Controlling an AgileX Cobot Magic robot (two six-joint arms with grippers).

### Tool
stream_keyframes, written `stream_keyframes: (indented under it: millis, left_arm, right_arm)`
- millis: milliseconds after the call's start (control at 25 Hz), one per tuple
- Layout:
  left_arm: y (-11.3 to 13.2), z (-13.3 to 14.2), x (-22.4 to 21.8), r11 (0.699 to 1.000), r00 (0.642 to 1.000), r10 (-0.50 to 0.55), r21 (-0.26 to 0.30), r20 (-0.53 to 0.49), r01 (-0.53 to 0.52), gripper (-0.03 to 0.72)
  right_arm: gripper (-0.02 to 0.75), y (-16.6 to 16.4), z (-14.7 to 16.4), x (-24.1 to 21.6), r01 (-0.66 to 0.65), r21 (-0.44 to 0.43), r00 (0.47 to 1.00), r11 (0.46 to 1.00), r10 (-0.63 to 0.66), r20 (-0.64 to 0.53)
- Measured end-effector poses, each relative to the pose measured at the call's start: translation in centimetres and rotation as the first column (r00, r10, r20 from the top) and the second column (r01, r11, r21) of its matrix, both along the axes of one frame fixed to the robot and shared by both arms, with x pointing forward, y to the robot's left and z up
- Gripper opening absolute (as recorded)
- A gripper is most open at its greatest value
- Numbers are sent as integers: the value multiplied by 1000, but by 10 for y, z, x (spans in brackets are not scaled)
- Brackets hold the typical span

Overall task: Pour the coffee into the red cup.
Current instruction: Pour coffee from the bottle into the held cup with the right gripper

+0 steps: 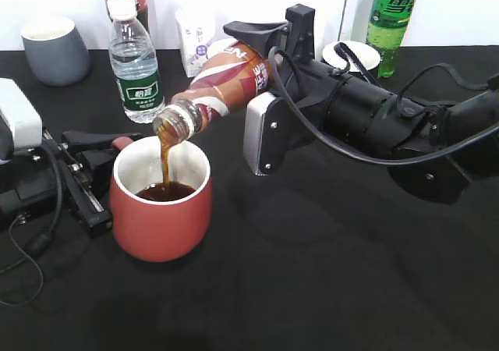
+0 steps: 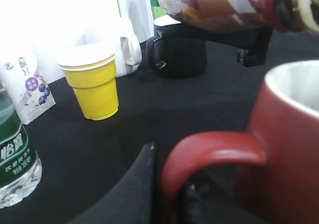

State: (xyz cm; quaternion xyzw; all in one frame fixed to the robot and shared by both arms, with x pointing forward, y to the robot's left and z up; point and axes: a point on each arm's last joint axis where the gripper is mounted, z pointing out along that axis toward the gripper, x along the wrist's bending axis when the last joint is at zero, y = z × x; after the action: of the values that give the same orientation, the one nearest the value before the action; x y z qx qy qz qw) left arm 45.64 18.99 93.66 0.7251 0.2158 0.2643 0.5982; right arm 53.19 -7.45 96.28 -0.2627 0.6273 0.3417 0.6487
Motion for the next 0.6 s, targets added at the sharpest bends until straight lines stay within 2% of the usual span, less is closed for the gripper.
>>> stream_keyframes:
  millis: [600]
  left_arm:
    - [0, 0, 0, 1000, 1000, 0, 6, -1, 0, 72]
  right_arm:
    - [535, 0, 0, 0, 5, -32, 999, 999, -4, 44]
